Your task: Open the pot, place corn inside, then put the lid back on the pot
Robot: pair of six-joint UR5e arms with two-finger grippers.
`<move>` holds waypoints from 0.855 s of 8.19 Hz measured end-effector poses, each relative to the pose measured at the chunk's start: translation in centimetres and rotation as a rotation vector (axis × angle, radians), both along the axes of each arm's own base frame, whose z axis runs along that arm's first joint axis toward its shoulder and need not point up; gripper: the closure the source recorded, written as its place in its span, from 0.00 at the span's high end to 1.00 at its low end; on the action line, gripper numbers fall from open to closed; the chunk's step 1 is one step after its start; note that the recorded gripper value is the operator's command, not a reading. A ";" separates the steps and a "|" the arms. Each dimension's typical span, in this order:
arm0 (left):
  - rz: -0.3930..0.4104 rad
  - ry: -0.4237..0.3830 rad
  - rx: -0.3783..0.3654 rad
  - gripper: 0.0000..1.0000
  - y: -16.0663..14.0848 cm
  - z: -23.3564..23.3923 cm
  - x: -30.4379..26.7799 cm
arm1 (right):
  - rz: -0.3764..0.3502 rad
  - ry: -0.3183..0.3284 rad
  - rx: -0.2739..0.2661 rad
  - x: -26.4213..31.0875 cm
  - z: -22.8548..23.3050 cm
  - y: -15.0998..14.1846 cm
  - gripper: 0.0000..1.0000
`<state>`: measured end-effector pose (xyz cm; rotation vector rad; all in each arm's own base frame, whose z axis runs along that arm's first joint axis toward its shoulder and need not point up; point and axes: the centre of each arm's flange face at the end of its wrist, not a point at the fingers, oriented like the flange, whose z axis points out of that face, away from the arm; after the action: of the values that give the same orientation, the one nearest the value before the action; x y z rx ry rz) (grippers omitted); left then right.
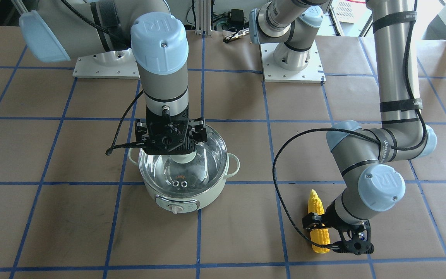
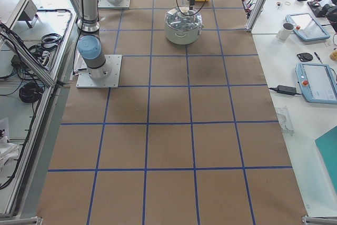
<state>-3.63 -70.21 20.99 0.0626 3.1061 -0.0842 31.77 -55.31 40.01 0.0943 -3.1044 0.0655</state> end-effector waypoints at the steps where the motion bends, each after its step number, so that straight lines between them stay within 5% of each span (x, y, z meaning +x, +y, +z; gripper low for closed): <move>1: -0.011 0.001 0.005 0.90 0.0 -0.6 -0.8 | -0.002 -0.001 0.012 0.4 -1.1 -0.2 0.99; 2: -0.018 0.001 0.006 0.73 0.0 -0.9 -1.2 | -0.017 -0.004 0.015 0.7 -2.5 -0.6 0.99; 4: -0.023 0.001 0.016 0.57 0.0 -1.6 -1.5 | -0.037 -0.014 -0.003 1.0 -4.2 -1.3 0.99; 5: -0.023 0.000 0.018 0.36 0.0 -1.8 -1.5 | -0.039 -0.017 -0.009 1.1 -4.4 -1.4 0.99; 7: -0.019 -0.005 0.010 0.18 -0.3 -1.5 -1.5 | -0.044 -0.020 -0.014 1.1 -4.5 -1.4 0.95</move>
<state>-5.10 -70.49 19.48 0.0924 3.1018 -0.0693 32.91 -56.74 35.48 0.0253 -3.1240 0.0877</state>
